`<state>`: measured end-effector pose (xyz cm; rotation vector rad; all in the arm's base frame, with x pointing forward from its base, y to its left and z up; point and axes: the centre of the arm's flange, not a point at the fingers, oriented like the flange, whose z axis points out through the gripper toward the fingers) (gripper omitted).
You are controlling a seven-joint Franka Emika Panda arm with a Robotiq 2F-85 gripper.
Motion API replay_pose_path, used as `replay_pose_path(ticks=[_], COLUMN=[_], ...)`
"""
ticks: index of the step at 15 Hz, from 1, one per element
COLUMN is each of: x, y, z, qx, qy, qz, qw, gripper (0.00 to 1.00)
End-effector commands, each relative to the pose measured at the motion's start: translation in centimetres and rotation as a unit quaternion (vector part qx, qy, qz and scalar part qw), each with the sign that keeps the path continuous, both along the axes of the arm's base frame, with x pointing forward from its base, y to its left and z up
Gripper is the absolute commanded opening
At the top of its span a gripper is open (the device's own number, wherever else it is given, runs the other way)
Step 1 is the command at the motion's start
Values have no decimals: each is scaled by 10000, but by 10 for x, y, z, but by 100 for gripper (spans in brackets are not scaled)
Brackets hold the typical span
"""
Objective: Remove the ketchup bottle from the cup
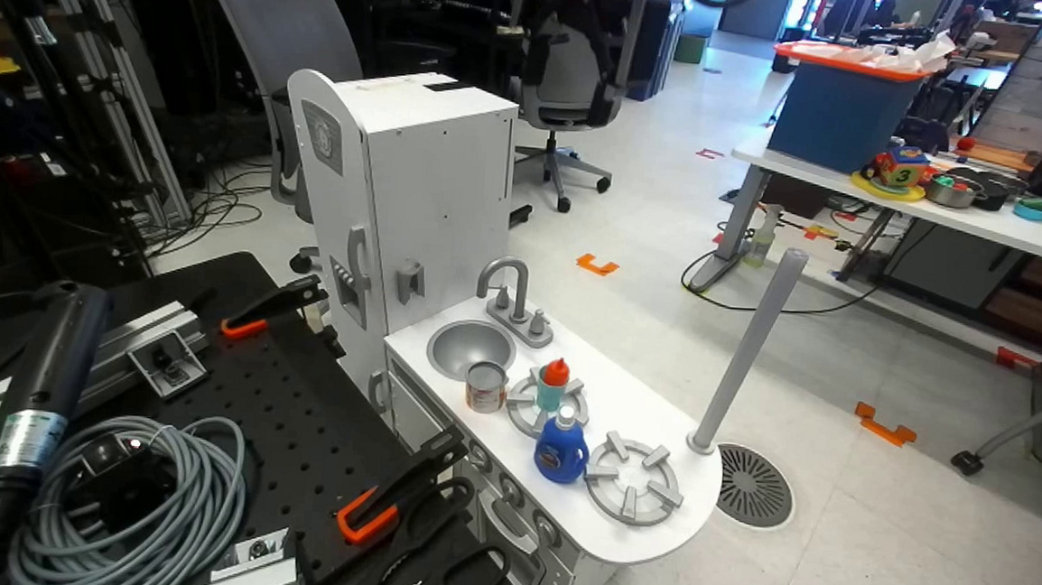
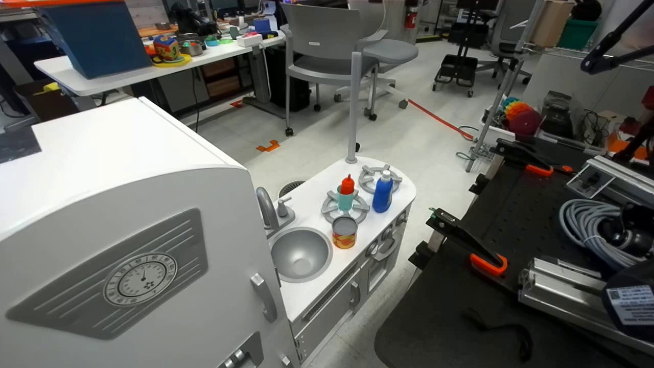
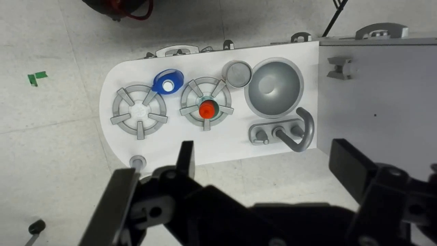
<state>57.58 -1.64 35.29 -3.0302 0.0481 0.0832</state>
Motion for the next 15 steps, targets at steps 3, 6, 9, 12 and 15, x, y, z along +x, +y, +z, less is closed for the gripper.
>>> replay_pose_path(ticks=[3,6,9,12,15], x=[97,127,149,163,153], y=[2,1,2,6,13], z=[-109,-178,-250,-315,-361], qx=[-261,-379,-498,-622,-689], qy=[231,292,426,601,756], qz=[-355,-605,-775,-828,-739], qw=[9988,9970,9948,9928,9920], gripper=[100,100,100,100,100])
